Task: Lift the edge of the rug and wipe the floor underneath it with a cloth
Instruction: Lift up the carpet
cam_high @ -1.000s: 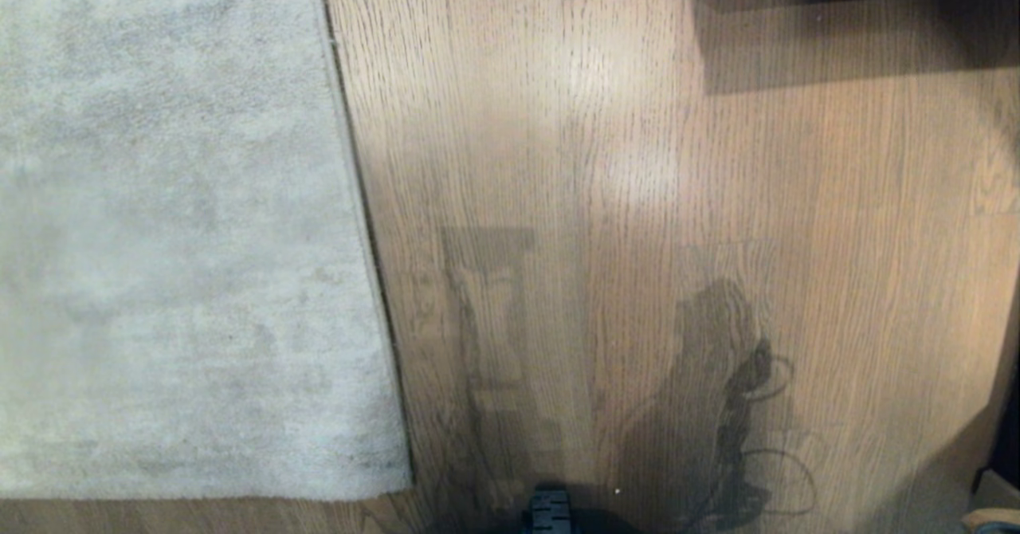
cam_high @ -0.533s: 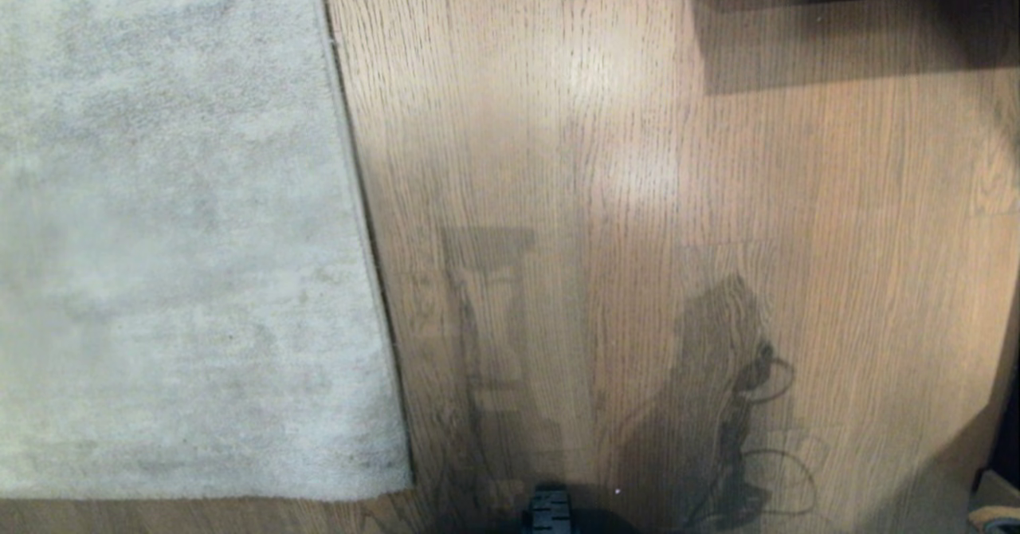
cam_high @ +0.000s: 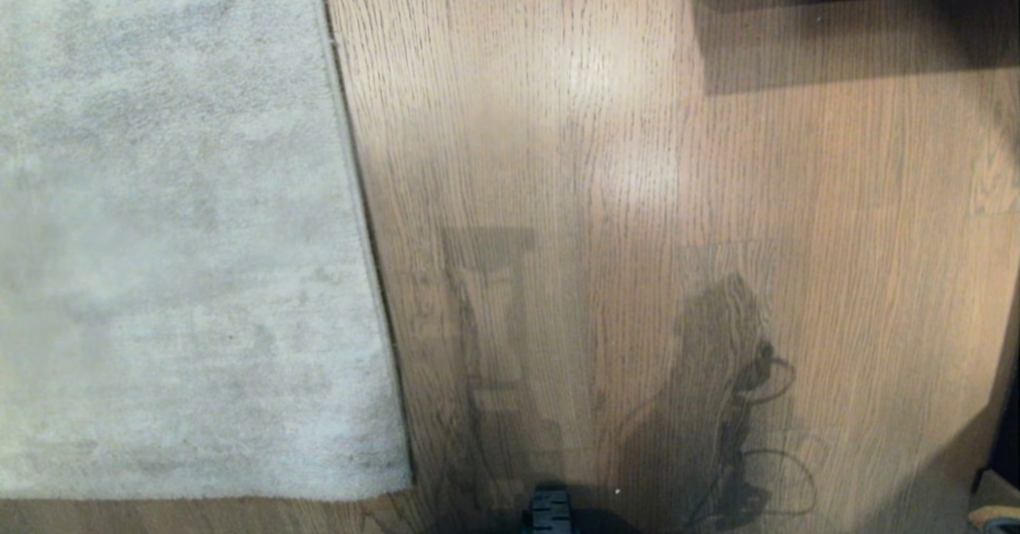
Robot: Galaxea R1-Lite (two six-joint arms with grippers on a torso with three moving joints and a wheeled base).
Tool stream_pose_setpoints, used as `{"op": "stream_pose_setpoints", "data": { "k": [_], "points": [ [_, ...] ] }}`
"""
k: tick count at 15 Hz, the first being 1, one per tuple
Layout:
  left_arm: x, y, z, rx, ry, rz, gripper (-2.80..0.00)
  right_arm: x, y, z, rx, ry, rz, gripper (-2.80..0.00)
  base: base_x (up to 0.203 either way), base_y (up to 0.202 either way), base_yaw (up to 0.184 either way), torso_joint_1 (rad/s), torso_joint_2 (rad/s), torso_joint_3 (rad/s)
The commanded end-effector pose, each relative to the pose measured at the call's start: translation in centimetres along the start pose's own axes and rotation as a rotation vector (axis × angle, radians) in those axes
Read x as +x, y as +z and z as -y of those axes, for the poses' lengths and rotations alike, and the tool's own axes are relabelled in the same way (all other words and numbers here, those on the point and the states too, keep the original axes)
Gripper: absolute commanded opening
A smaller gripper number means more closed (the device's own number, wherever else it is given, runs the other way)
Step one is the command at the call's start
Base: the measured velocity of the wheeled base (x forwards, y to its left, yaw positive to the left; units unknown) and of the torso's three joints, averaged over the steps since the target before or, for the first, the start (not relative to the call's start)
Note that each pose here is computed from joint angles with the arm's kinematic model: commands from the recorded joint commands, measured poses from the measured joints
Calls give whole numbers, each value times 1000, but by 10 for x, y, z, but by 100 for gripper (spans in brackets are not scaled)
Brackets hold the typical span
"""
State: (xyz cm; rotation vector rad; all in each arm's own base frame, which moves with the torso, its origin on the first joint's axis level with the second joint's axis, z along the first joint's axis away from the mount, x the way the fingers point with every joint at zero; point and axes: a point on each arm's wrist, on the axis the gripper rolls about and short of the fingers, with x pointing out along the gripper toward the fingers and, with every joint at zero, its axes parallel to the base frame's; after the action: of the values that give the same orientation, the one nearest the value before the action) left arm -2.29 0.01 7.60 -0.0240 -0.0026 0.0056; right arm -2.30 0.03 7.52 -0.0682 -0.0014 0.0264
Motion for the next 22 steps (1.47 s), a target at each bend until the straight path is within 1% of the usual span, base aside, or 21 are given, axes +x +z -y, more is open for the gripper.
{"op": "stream_pose_setpoints", "data": {
  "k": [1,22],
  "points": [
    [0,0,0,-1,1,1,-280,0,0,0,-2,3,-3,-280,0,0,0,0,0,0],
    [0,0,0,-1,1,1,-280,0,0,0,-2,1,-4,-280,0,0,0,0,0,0]
  ]
}}
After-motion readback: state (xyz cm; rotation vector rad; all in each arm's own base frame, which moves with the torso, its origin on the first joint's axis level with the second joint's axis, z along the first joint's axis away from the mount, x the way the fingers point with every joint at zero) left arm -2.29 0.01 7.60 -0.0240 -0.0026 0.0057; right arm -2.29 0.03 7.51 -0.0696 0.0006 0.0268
